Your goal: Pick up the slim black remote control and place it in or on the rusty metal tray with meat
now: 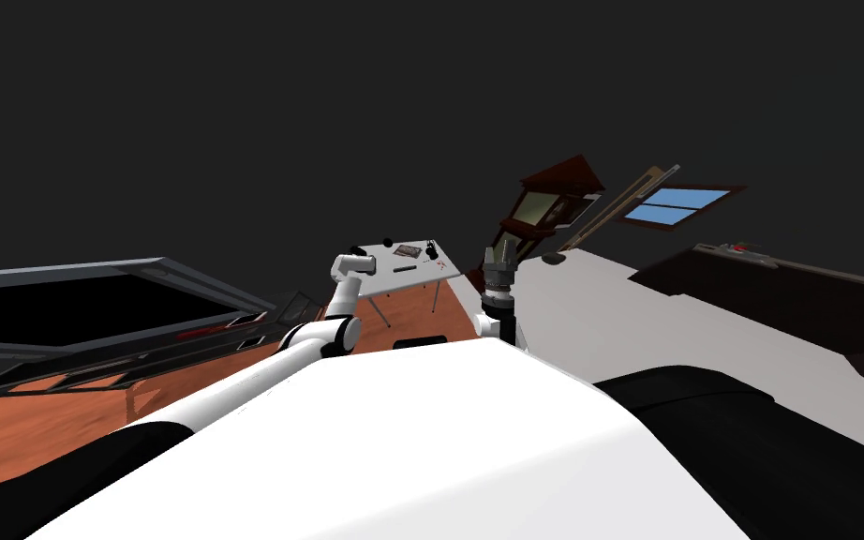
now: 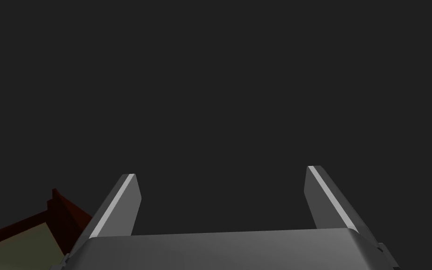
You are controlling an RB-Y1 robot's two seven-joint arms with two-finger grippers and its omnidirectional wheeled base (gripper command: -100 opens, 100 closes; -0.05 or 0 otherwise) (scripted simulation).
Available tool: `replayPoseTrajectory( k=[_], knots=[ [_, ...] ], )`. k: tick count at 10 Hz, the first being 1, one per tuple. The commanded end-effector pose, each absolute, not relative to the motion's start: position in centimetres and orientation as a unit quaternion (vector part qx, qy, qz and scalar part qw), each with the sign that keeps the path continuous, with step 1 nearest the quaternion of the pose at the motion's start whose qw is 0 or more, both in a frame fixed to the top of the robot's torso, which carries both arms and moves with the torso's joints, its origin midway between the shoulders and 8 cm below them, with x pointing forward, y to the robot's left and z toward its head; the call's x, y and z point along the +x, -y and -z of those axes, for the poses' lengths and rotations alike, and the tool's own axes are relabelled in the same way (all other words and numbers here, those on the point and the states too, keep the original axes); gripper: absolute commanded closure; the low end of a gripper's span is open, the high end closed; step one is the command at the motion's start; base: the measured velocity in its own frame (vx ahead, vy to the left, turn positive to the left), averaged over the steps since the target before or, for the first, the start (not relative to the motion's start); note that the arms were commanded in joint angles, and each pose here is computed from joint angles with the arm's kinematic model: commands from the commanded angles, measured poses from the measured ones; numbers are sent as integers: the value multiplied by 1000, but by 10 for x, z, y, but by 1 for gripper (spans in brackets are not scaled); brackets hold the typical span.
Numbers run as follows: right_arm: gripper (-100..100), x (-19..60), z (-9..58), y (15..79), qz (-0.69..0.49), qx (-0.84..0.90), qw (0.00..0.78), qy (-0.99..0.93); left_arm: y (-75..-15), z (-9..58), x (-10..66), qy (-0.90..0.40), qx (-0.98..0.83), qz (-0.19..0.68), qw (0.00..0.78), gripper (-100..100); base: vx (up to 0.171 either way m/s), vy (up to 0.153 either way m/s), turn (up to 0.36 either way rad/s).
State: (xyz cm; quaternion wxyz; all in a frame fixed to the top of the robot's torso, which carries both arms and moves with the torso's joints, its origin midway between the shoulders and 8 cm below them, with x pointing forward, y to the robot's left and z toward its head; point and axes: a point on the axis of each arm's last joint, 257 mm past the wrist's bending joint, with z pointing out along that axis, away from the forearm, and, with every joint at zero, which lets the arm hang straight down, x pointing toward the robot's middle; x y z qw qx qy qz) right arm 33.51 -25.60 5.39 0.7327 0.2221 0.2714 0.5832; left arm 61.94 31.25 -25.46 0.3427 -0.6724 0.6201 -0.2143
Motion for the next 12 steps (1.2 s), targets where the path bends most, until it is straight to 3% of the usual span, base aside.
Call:
replayPoseTrajectory(
  k=[1,12],
  knots=[
    [0,335,-54,256,-583,222,733,-271,-304,257,620,-626,-682,204,318,-100,66,-60,56],
    [0,335,-54,256,-583,222,733,-271,-261,301,578,-660,-726,106,158,-100,74,-58,41]
  ],
)
